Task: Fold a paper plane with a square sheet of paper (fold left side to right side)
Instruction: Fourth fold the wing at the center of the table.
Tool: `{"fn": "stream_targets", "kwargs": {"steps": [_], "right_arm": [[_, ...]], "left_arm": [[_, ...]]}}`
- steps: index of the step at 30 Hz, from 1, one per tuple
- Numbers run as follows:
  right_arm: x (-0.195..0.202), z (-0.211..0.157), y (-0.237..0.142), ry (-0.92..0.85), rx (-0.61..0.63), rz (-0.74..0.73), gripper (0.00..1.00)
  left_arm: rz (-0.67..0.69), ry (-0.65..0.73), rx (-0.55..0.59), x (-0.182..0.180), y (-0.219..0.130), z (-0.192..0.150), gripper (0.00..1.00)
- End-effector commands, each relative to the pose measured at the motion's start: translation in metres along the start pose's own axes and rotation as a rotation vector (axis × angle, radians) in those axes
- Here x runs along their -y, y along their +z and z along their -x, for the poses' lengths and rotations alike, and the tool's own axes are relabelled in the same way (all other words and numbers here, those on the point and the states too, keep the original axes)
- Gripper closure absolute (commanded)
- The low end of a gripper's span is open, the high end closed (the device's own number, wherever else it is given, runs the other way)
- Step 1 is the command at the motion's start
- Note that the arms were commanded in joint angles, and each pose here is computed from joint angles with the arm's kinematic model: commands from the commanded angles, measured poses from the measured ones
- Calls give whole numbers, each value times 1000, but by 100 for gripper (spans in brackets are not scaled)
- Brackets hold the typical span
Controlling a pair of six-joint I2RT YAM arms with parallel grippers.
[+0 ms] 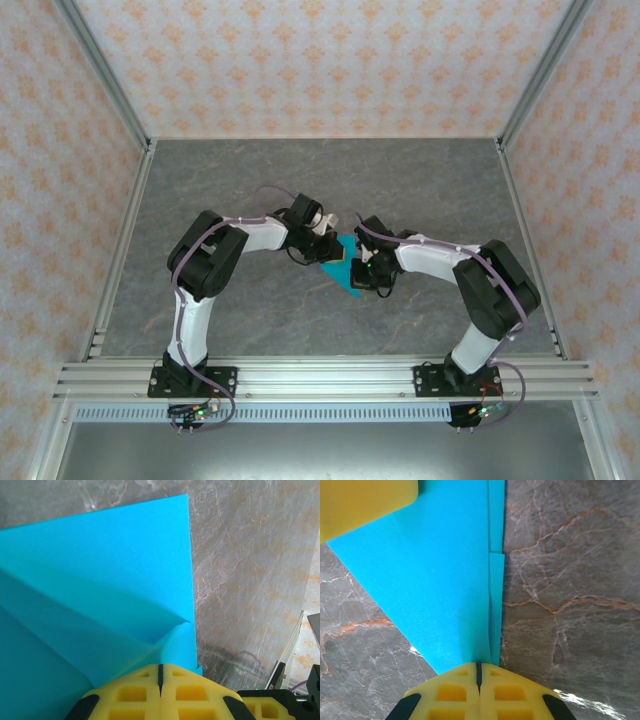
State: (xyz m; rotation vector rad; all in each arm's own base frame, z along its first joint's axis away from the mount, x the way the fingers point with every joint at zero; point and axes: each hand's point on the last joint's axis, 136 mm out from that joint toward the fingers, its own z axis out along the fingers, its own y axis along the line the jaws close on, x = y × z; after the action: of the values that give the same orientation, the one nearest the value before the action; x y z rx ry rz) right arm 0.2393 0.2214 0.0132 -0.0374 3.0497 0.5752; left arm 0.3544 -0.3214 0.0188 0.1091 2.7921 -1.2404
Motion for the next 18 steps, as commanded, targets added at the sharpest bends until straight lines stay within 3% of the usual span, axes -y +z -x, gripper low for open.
{"fn": "stream_targets", "kwargs": {"steps": [1, 18], "right_arm": [[77, -49, 21, 43, -152, -306, 100], [77, -52, 21, 38, -156, -306, 100]], "left_arm": [[142, -3, 104, -49, -12, 38, 100], [159, -12, 147, -69, -37, 80, 100]]}}
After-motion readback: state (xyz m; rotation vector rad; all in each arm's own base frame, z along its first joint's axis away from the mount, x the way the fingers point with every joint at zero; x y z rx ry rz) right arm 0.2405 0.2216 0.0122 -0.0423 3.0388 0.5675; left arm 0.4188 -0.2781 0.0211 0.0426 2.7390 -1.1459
